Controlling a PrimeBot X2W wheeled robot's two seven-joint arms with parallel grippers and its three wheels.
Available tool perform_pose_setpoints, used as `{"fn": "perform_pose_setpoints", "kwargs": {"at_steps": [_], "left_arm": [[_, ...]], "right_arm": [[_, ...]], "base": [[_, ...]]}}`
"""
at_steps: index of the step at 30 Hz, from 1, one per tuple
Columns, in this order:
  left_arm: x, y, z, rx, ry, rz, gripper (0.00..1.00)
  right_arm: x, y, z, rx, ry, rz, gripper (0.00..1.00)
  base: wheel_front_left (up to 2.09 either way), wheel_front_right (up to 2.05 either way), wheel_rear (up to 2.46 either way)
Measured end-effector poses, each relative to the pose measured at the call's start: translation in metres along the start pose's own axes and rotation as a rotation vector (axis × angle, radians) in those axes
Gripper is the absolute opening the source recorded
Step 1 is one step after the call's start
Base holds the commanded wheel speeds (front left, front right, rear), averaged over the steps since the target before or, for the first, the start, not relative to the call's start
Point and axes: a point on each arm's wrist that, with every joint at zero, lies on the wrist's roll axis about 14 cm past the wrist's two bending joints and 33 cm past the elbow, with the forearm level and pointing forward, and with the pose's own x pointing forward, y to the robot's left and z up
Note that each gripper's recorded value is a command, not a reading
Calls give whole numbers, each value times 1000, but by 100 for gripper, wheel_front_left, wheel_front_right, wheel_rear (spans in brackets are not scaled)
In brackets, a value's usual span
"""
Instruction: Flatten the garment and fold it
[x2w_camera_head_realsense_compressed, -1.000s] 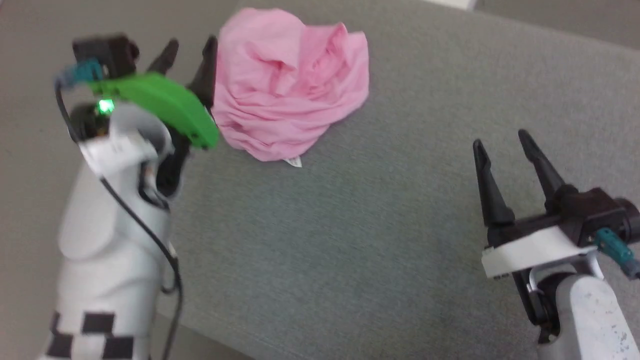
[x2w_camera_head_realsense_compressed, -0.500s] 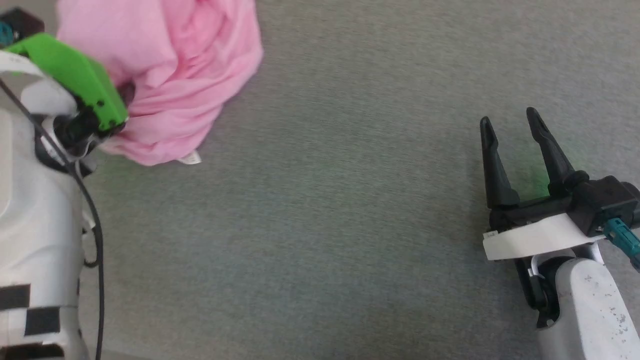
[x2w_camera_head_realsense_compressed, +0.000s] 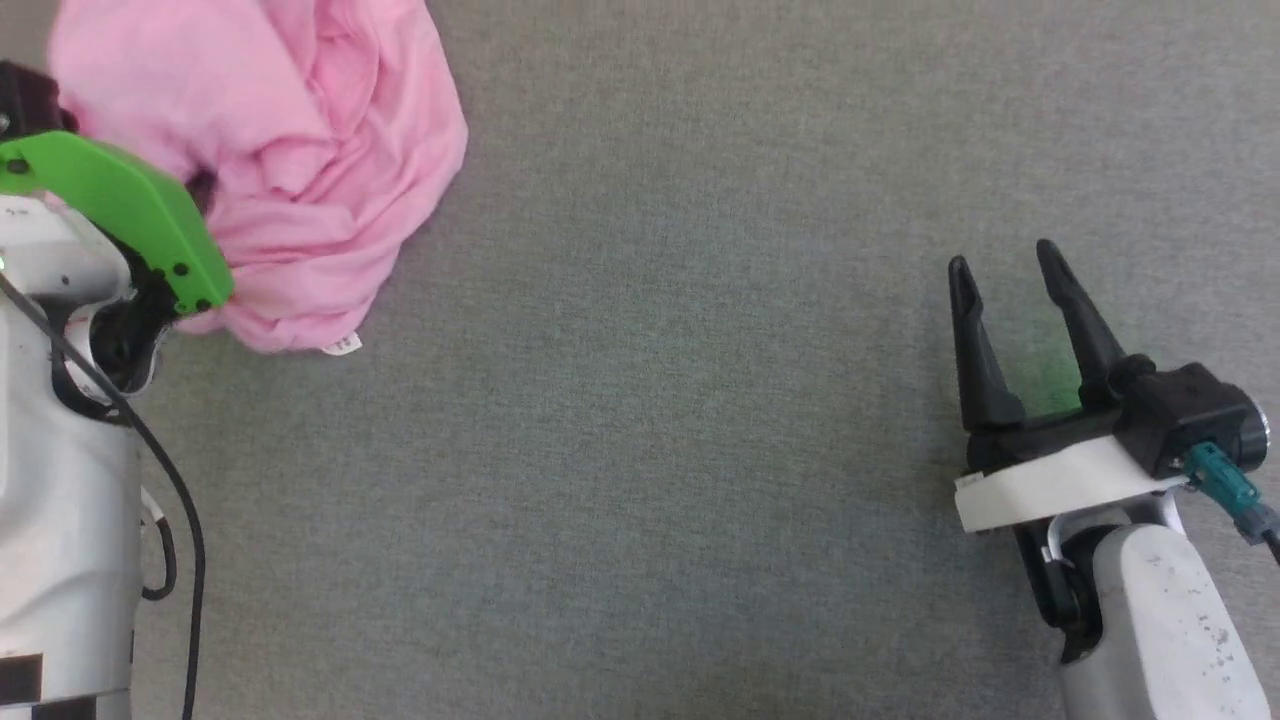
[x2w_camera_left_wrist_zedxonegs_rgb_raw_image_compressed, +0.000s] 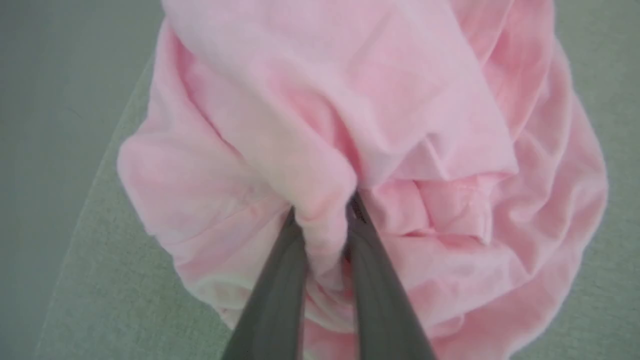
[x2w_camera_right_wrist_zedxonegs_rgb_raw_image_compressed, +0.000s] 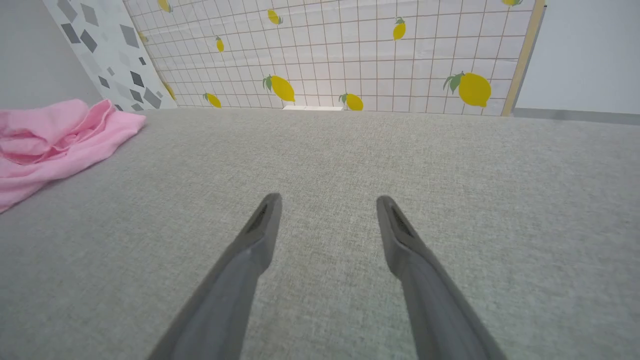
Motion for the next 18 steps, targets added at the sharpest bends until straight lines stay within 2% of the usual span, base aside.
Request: {"fn": "perform_pose_setpoints", "kwargs": {"at_steps": [3,7,11,18], "left_arm": [[-21,-10,48,89,-235,-31,0],[-78,-28,124,175,-593,-62,0],[-135,-59,168,232,-823,-127,0],[-213,-139,192,291,-1020,-331,0]], "right_arm": [[-9,2,10,0,-14,-1,100],[-26,4,30,7,-49,-12,100],[-47,5,51,3,-88,-24,100],[-85,-1,85,-15,-165,-67,100]], "base": [[0,0,0],[0,0,0],[0,0,0],[0,0,0]]}}
